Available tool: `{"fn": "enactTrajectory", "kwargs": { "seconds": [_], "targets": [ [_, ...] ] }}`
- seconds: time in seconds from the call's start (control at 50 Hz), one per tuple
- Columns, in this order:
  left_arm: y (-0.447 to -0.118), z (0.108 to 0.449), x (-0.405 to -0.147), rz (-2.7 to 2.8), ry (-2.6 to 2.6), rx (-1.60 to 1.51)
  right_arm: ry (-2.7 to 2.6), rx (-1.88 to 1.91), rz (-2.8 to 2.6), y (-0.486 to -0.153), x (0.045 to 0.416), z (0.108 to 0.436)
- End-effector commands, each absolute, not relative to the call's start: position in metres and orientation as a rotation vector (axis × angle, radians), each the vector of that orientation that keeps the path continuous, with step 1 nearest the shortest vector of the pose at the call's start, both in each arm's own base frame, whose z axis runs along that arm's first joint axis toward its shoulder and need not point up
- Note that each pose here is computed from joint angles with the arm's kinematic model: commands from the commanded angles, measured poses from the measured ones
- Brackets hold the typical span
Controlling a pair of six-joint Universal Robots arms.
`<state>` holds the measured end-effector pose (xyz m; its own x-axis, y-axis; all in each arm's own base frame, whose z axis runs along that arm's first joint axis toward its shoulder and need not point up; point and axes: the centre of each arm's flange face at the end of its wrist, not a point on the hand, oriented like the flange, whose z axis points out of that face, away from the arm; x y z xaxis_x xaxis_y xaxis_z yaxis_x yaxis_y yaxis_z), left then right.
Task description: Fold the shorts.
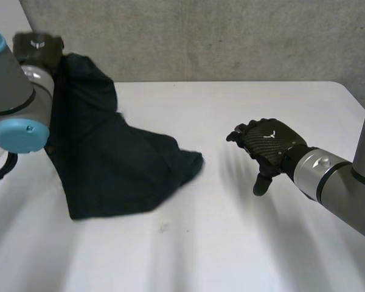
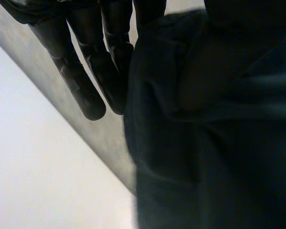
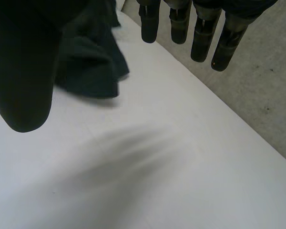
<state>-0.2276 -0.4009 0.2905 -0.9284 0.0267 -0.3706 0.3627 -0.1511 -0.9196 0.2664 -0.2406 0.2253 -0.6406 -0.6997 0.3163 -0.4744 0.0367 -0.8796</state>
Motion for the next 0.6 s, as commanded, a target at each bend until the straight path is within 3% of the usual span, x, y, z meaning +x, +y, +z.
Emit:
{"fn": "enactTrajectory", "kwargs": {
  "seconds": [0.02, 0.04, 0.1, 0.26, 0.42, 0.54, 0.6],
  "targets": [
    [-0.338, 0.313, -0.317, -2.483, 1.815, 0.695, 2.126, -1.172, -1.689, -0.249, 0.263, 0.227],
    [-0.318, 0.31, -0.339, -2.526, 1.826, 0.802, 2.152, -1.148, -1.717, -0.253, 0.259, 0.229],
    [-0.283, 0.291, -0.373, -2.552, 1.875, 1.015, 2.251, -1.055, -1.791, -0.27, 0.243, 0.232],
    [-0.192, 0.216, -0.429, -2.407, 2.039, 1.457, 2.361, -0.889, -1.931, -0.3, 0.213, 0.245],
    [-0.138, 0.183, -0.446, -2.294, 2.081, 1.703, 2.426, -0.815, -1.95, -0.315, 0.189, 0.246],
    [-0.139, 0.198, -0.436, -2.26, 2.092, 1.694, 2.416, -0.831, -1.931, -0.314, 0.19, 0.243],
    [-0.158, 0.217, -0.415, -2.217, 2.128, 1.607, 2.383, -0.86, -1.894, -0.311, 0.194, 0.243]
  ]
}}
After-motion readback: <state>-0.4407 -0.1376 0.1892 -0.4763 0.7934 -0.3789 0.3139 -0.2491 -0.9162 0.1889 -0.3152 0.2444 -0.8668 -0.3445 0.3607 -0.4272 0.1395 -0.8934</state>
